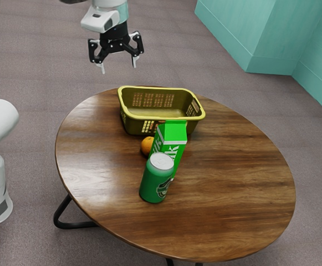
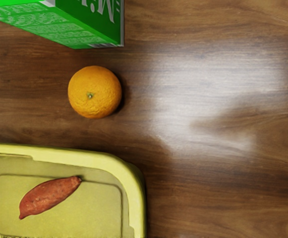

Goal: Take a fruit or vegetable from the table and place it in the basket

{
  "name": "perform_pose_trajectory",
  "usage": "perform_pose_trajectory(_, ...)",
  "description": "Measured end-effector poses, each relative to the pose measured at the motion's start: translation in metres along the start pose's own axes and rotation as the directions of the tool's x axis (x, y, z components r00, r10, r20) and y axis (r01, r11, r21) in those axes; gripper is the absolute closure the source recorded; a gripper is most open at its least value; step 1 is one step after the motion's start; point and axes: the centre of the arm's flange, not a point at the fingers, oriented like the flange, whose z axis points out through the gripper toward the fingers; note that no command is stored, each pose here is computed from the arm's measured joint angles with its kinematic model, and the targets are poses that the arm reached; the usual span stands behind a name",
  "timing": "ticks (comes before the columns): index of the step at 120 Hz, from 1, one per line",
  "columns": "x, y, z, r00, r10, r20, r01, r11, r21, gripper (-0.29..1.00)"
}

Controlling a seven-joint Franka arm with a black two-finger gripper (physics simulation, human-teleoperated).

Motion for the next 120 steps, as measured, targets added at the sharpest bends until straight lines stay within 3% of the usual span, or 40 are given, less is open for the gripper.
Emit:
perform_pose_trajectory(38, -0.009, 0.014, 0.049, 1.000, -0.019, 0.017, 0.020, 0.997, -0.071, 0.00)
perform_pose_trajectory(68, -0.030, 0.041, 0.053, 0.993, -0.078, -0.086, 0.081, 0.996, 0.024, 0.00)
perform_pose_trajectory(120, 0.030, 0.061, 0.065, 0.995, 0.039, -0.094, -0.027, 0.992, 0.121, 0.00)
